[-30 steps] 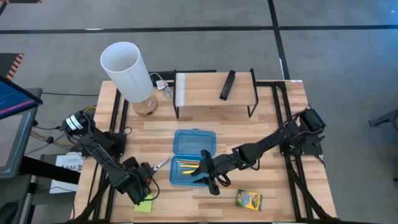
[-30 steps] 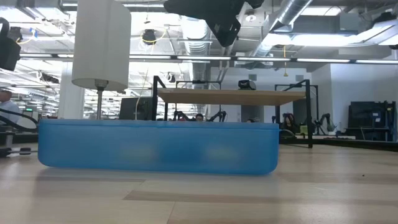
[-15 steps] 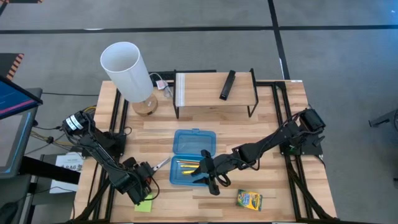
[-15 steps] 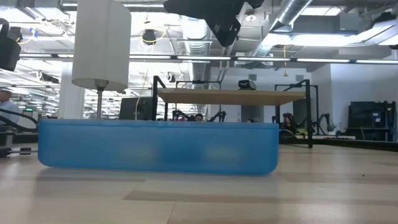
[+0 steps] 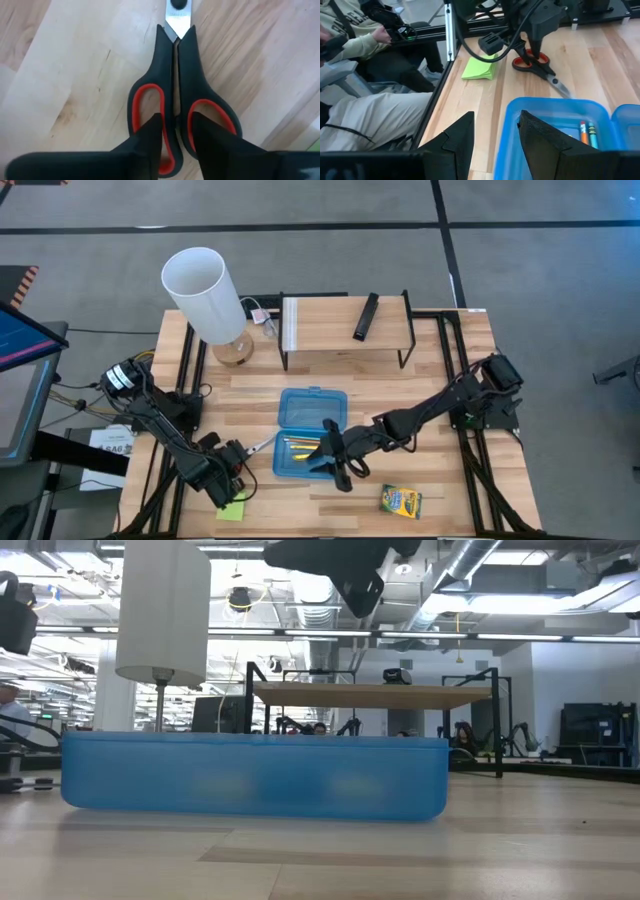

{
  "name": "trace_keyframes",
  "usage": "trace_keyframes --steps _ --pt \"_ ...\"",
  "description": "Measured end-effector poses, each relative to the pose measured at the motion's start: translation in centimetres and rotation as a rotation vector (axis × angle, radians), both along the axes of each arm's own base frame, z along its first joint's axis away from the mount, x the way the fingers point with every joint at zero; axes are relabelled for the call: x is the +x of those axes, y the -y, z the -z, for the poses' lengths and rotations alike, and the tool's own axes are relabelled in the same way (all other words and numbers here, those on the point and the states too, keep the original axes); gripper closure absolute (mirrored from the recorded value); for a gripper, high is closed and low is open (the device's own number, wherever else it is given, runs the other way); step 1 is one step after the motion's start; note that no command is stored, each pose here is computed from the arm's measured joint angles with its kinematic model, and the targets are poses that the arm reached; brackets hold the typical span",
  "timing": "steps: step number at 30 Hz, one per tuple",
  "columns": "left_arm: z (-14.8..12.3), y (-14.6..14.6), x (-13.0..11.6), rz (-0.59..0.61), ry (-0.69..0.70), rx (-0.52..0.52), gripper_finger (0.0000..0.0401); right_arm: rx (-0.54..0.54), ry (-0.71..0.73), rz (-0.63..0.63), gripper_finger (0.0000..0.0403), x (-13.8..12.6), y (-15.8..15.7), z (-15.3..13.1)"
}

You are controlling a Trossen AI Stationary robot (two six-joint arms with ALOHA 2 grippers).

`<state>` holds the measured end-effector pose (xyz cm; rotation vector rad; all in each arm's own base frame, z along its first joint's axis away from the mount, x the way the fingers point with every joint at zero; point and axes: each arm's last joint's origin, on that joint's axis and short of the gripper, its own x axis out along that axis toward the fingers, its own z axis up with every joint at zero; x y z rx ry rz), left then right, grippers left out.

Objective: Pack school essentials
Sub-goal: Put the scissors into the supply box

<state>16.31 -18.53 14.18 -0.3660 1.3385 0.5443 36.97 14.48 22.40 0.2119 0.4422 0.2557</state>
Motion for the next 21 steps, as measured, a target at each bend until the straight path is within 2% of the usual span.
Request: trace_keyframes --steps 6,10,15,21 --pt "-0.12 0.06 0.03 -0.013 -0.007 -0.019 0.0373 0.000 0.000 -0.003 0.0233 -0.05 -0.11 -0.01" --pt "-0.09 0.01 -0.06 -0.013 -0.020 -0.019 0.0398 0.000 0.000 -0.010 0.0233 -0.14 -0.35 0.00" --pt "-0.08 -0.03 -0.09 -0.014 -0.025 -0.016 0.0384 0.000 0.000 -0.005 0.0234 -0.08 -0.20 0.00" --pt "-0.08 -0.17 -0.25 -0.016 -0.048 -0.007 0.0330 0.000 0.000 -0.003 0.0234 -0.05 -0.13 0.00"
